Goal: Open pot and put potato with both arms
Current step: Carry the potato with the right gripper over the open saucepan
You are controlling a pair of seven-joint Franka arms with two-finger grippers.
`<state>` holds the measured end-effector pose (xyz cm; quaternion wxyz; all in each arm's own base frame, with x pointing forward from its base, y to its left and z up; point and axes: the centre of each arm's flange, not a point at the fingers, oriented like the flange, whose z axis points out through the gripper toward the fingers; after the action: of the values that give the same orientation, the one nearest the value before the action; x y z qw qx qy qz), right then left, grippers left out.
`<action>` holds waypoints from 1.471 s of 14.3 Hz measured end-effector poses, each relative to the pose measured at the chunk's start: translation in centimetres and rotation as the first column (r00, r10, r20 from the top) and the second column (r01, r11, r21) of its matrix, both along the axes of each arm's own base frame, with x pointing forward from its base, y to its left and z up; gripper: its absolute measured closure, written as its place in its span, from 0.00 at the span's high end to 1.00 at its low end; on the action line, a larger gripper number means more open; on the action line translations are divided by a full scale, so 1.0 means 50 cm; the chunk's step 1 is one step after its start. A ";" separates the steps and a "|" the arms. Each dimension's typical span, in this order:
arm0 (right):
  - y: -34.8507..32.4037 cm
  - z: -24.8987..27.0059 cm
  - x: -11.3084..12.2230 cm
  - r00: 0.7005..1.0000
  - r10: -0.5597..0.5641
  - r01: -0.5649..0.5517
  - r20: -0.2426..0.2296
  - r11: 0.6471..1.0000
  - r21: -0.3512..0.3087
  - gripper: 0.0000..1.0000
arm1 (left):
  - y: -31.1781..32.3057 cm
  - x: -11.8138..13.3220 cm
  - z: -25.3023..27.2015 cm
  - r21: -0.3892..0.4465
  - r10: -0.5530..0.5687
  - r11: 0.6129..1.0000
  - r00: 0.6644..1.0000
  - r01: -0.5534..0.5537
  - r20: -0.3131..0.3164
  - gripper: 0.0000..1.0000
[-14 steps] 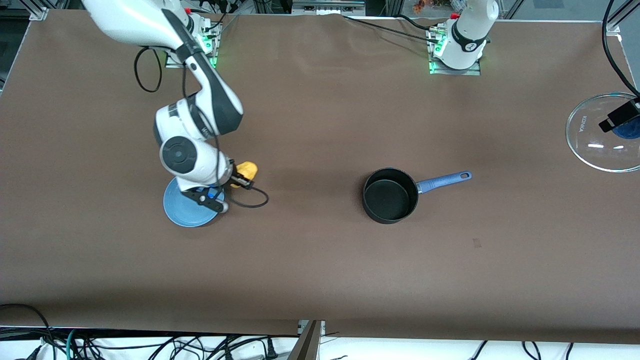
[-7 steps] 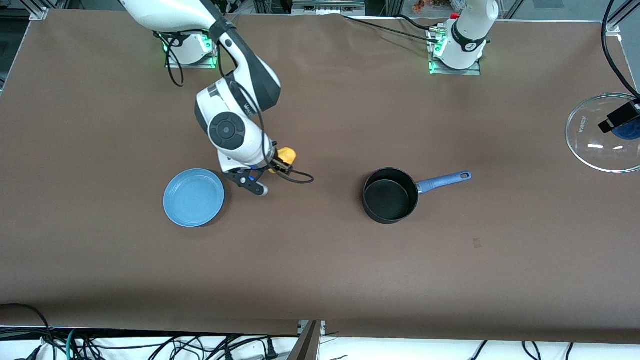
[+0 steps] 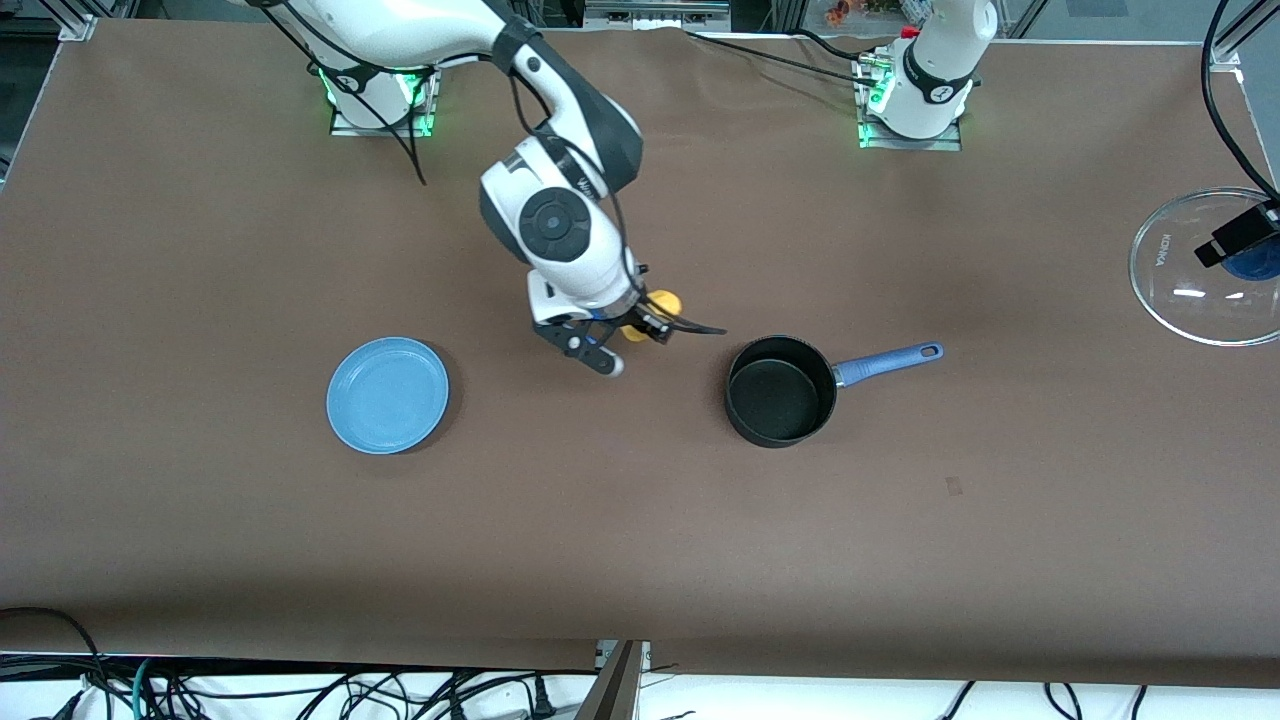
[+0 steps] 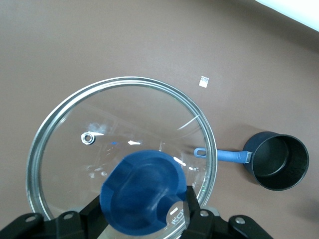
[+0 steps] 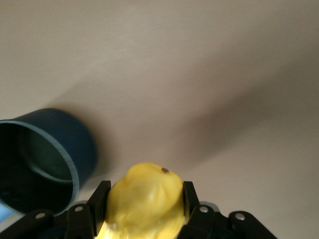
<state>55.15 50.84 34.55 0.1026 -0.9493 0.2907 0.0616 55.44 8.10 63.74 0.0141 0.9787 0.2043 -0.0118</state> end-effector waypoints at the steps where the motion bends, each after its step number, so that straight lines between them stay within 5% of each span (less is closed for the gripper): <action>1: 0.017 -0.001 0.000 1.000 -0.008 0.008 0.019 1.000 0.019 0.63 | 0.000 0.000 0.000 0.000 0.000 1.000 1.000 0.000 0.000 0.60; 5: 0.074 -0.022 -0.018 0.997 -0.034 0.029 0.070 0.997 0.076 0.63 | 0.001 0.000 -0.002 0.000 0.001 1.000 1.000 -0.001 0.000 0.60; 10: 0.139 -0.056 -0.054 0.996 -0.034 0.026 0.077 0.995 0.100 0.63 | 0.015 0.004 -0.012 0.000 0.013 1.000 1.000 -0.013 -0.002 0.60; 16: 0.194 -0.085 -0.085 0.991 -0.059 0.038 0.123 0.986 0.165 0.63 | 0.065 0.064 -0.147 -0.001 0.048 0.999 0.999 -0.048 0.025 0.60; 21: 0.207 -0.096 -0.038 0.968 -0.123 0.062 0.219 0.962 0.264 0.63 | 0.081 0.107 -0.258 -0.008 0.052 0.999 0.998 -0.052 0.021 0.60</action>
<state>53.27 61.20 29.77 0.2601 -0.9141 0.3106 -0.0184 60.79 12.16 50.86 0.0201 0.9731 0.2295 -0.0015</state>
